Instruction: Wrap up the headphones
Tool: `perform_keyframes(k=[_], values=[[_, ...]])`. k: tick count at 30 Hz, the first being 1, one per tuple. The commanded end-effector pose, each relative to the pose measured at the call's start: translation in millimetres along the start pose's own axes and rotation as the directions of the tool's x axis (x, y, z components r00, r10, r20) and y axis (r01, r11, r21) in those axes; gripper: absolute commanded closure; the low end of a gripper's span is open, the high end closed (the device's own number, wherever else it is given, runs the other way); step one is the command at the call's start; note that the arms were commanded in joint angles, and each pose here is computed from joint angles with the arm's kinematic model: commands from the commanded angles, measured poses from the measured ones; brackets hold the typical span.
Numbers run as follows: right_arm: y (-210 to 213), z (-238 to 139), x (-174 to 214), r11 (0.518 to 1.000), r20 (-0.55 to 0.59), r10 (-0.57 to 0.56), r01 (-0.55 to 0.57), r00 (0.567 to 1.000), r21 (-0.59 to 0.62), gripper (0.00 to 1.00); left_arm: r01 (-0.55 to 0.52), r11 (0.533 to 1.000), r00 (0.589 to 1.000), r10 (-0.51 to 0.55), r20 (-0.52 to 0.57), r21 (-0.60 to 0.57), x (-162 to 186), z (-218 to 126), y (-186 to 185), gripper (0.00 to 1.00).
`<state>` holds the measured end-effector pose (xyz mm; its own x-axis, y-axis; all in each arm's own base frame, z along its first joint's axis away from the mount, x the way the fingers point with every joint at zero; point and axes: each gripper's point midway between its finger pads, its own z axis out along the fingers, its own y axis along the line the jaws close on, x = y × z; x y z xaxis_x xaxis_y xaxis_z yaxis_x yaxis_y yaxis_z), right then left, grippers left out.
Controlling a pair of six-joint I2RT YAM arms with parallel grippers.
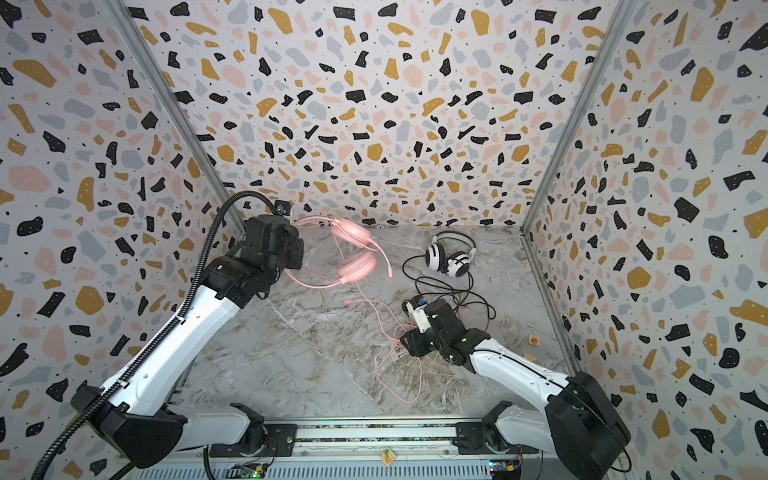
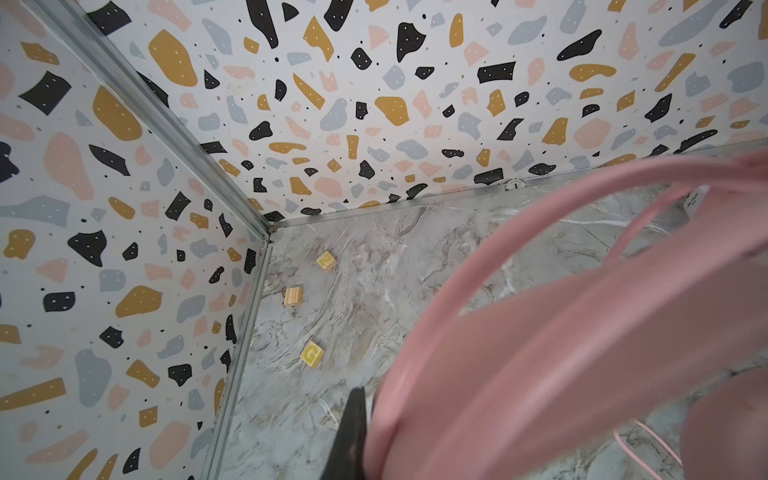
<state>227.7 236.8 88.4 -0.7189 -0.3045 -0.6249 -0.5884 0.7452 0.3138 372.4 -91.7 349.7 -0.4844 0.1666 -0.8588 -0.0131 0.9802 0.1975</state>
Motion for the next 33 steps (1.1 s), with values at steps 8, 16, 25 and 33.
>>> perform_keyframes(k=[8, 16, 25, 33], values=[[13, 44, -20, 0.981, -0.011, -0.186, 0.187, 0.982, 0.057, 0.39, 0.116, 0.992, 0.984, -0.122, 0.133, 0.053, -53, -29, 11, 1.00], [1, 31, -57, 0.973, 0.069, -0.212, 0.204, 0.975, 0.110, 0.39, 0.117, 0.991, 0.985, -0.125, 0.120, 0.069, -57, -30, 9, 1.00], [1, 62, -58, 0.975, 0.055, -0.223, 0.222, 0.973, 0.028, 0.39, 0.129, 0.985, 0.982, -0.143, 0.121, 0.115, -74, -40, 6, 1.00], [-4, 83, -57, 0.975, 0.042, -0.221, 0.221, 0.974, -0.005, 0.38, 0.143, 0.981, 0.976, -0.161, 0.143, 0.133, -89, -53, 10, 1.00]])
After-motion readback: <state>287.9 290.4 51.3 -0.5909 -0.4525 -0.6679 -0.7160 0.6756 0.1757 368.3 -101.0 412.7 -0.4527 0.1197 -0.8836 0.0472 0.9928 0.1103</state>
